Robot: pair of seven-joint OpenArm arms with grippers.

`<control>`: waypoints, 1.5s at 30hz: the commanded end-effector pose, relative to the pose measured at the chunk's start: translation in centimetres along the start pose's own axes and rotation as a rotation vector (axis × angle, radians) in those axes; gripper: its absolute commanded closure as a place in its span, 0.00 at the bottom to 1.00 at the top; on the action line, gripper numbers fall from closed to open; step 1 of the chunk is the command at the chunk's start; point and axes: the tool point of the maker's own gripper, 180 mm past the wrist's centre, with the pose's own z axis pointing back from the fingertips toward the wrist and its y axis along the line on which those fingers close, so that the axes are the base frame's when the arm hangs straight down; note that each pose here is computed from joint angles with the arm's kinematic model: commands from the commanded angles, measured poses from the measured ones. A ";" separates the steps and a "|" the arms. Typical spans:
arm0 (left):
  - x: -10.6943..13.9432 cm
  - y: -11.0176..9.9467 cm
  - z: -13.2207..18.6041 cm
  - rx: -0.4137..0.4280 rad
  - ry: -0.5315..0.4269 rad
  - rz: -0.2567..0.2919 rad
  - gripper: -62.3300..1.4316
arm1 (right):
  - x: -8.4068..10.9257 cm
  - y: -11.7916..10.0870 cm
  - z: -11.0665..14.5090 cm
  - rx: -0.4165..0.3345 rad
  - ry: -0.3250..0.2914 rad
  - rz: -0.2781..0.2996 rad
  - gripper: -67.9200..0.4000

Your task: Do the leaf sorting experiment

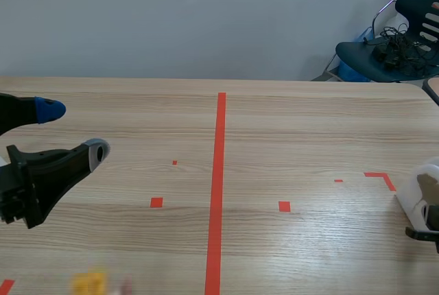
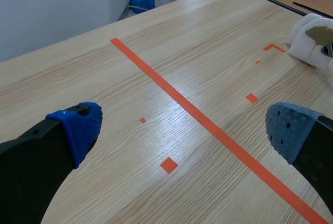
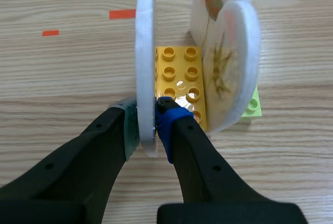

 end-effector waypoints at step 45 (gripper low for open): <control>0.9 0.2 0.0 0.006 -0.038 0.003 0.00 | 13.4 13.5 10.5 0.523 -0.241 0.360 0.00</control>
